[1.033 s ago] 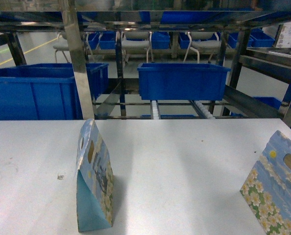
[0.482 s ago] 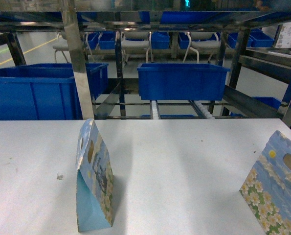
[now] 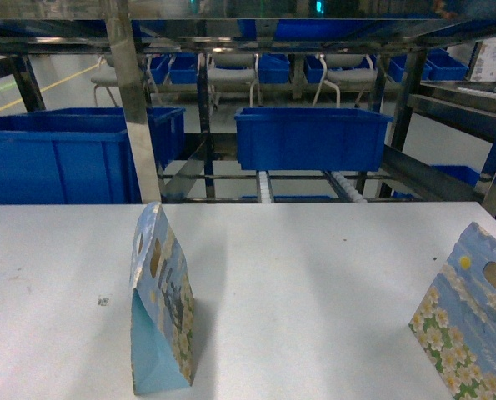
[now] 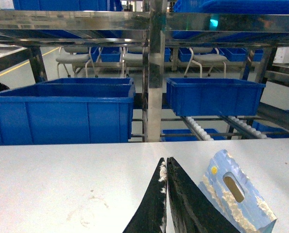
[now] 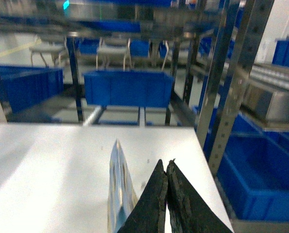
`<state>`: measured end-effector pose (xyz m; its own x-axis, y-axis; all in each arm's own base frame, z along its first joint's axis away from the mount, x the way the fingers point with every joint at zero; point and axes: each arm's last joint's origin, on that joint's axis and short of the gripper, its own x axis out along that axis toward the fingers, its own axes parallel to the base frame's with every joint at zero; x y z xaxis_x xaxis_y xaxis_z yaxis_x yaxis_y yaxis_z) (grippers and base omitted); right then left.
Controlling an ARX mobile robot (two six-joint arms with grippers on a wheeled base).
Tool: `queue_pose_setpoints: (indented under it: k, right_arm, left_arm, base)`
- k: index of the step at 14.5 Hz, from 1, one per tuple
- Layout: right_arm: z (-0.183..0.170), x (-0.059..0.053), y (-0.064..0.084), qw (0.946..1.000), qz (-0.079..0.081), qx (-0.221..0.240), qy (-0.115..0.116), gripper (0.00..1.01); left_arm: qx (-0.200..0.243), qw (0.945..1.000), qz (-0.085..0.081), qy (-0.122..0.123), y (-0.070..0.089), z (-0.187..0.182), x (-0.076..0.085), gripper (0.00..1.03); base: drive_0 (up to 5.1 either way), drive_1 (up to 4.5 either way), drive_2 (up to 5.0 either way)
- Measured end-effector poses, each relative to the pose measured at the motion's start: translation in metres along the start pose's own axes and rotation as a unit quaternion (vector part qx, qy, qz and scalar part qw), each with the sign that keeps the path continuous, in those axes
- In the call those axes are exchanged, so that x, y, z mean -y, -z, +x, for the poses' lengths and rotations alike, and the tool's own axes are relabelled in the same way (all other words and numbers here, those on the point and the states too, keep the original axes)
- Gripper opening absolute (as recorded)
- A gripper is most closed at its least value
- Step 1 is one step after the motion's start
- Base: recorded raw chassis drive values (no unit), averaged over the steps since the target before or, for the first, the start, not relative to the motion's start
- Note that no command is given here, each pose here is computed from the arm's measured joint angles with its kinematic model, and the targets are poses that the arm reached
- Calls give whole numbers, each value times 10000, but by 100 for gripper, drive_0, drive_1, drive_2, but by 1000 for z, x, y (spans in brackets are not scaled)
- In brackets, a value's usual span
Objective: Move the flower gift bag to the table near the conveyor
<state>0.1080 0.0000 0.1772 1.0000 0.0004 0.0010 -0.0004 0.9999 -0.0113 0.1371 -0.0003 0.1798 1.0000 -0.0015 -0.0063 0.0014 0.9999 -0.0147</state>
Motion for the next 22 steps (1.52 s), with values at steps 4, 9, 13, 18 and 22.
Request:
queue_pose_setpoints:
  k: [4,9,13,18,22]
  right_arm:
    - [-11,0,10,10000,0,10,0,2]
    - [-11,0,10,10000,0,23,0,2]
    - [-11,0,10,10000,0,23,0,2]
    - [-11,0,10,10000,0,23,0,2]
    - [-11,0,10,10000,0,21,0,2]
  left_arm:
    - [103,9999,2,5,9,-11,0,2]
    - [113,9999,2,2,8,-22,0,2]
    - [118,9999,2,2,8,-26,0,2]
    - [116,9999,2,2,8,-28,0,2]
    - [38,10000,4,1,12,-40,0,2]
  base:
    - [0,0,0]
    - [0,0,0]
    - [0,0,0]
    - [0,0,0]
    - [0,0,0]
